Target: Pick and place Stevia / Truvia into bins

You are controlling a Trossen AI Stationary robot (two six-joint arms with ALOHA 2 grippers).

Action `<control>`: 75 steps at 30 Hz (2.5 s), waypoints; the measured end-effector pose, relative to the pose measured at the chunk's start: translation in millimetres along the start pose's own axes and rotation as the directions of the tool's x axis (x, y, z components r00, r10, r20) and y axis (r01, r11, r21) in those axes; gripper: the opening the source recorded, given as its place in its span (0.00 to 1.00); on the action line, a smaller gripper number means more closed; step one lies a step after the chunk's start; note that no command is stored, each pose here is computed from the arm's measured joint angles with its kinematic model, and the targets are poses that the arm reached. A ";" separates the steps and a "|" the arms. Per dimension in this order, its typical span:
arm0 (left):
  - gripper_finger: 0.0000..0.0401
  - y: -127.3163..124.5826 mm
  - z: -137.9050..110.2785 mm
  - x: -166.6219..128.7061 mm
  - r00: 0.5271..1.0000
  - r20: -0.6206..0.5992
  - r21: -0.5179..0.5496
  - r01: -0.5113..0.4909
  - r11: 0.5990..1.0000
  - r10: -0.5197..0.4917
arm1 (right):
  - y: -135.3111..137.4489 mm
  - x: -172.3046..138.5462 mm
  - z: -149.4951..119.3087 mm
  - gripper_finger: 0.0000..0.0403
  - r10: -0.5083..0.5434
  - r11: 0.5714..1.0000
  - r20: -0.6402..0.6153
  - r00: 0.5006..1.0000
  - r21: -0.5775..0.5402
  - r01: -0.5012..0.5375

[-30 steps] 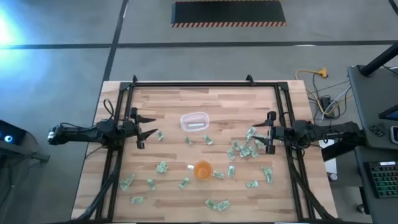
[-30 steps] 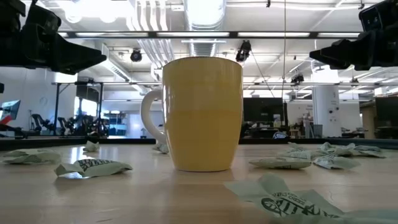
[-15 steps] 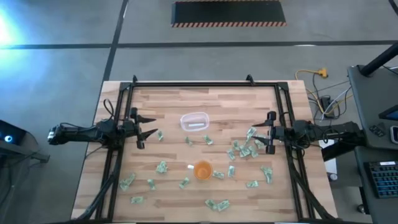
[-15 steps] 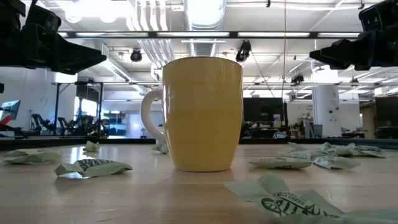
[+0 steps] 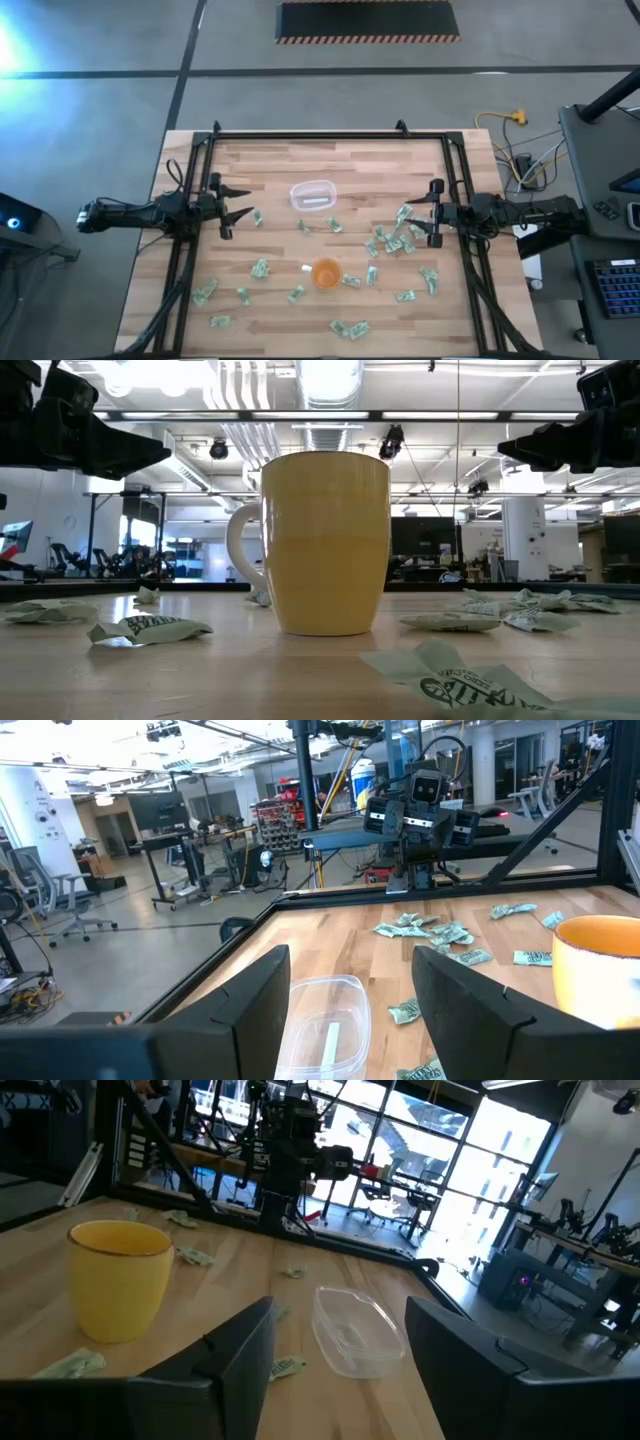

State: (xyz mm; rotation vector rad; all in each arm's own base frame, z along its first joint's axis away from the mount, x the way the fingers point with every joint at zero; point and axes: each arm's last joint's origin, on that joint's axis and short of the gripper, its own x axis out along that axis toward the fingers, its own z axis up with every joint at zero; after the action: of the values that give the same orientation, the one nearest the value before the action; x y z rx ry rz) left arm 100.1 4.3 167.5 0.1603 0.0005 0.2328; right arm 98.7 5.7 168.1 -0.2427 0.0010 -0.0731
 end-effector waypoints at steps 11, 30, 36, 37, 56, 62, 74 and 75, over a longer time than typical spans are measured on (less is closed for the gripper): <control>0.49 0.0 0.0 0.0 1.000 0.000 0.000 0.000 1.000 0.000 | 0.0 0.0 0.0 0.53 -0.001 1.000 0.000 1.000 0.000 0.001; 0.49 0.0 0.0 0.0 1.000 0.000 0.000 0.000 1.000 0.000 | -0.1 0.0 0.4 0.53 -0.001 0.998 0.004 1.000 -0.068 0.001; 0.49 0.0 0.0 0.0 1.000 0.000 0.000 0.000 1.000 0.000 | -0.2 0.0 0.6 0.53 -0.001 0.998 0.005 1.000 -0.069 0.002; 0.49 0.0 0.0 0.0 1.000 0.000 0.000 0.000 1.000 0.000 | -0.1 0.0 0.5 0.53 -0.001 0.998 0.005 1.000 -0.069 0.002; 0.49 0.0 0.0 0.0 1.000 0.000 0.000 0.000 1.000 0.000 | -1.3 -0.1 5.2 0.53 -0.013 0.928 0.053 0.999 0.372 -0.008; 0.49 0.1 0.7 0.0 1.000 0.007 -0.002 -0.001 1.000 0.001 | -1.8 -0.3 7.2 0.53 -0.018 0.926 0.073 0.997 0.378 -0.011; 0.49 2.1 16.0 -1.4 0.986 0.166 -0.054 0.008 0.998 0.001 | -6.0 -2.7 22.1 0.53 -0.061 0.940 0.225 0.972 0.340 -0.020; 0.49 2.0 16.1 -1.4 0.986 0.167 -0.068 0.013 0.998 -0.002 | -6.0 -2.7 22.0 0.53 -0.060 0.946 0.225 0.973 0.325 -0.017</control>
State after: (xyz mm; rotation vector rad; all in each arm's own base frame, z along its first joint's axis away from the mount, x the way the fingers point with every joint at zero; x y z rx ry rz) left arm 98.6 3.4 183.7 0.1104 -0.1735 0.2109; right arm 95.8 5.4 190.9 0.0811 -0.2457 -0.0655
